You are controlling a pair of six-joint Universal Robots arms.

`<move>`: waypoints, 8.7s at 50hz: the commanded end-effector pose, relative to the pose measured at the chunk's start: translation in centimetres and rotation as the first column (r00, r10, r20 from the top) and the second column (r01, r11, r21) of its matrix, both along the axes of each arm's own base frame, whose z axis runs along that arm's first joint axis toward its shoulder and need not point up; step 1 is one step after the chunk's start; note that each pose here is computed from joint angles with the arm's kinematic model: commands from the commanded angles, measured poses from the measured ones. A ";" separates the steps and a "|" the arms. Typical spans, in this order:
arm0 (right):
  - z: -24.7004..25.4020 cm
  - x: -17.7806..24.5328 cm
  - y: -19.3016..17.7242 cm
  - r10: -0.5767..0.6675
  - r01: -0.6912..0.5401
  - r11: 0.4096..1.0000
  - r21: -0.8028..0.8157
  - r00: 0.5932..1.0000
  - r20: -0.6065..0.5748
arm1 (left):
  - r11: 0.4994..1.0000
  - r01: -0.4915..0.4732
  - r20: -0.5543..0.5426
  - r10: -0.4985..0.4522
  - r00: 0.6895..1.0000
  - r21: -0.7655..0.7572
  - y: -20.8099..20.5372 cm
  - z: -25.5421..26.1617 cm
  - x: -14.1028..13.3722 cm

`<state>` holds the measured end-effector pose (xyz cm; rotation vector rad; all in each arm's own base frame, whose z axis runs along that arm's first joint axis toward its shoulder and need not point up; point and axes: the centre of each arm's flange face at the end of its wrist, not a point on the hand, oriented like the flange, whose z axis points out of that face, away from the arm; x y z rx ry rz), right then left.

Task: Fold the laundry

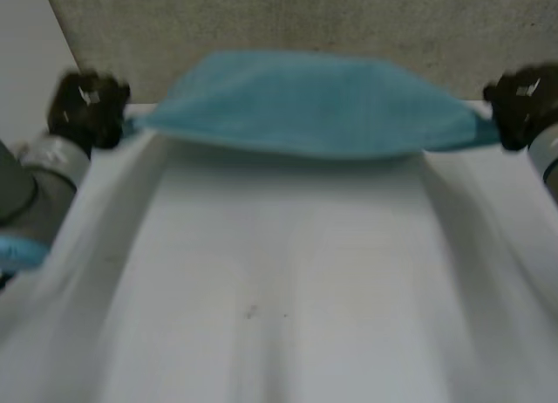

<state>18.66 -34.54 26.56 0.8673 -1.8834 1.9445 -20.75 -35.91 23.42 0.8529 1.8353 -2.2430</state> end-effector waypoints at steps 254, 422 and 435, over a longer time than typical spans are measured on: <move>-11.9 -6.2 -1.4 -0.065 -0.002 0.873 0.488 0.991 0.119 | 0.954 0.201 0.058 -0.219 0.974 0.224 1.5 -10.1 -0.3; -13.5 -5.0 -0.3 -0.023 -0.016 0.848 0.530 0.997 0.067 | 0.978 0.090 0.056 -0.103 0.993 0.190 -7.4 -11.0 2.0; -13.7 -5.0 -0.3 -0.023 -0.016 0.845 0.535 0.998 0.065 | 0.991 0.052 0.128 -0.068 0.990 0.121 -10.6 -12.2 2.5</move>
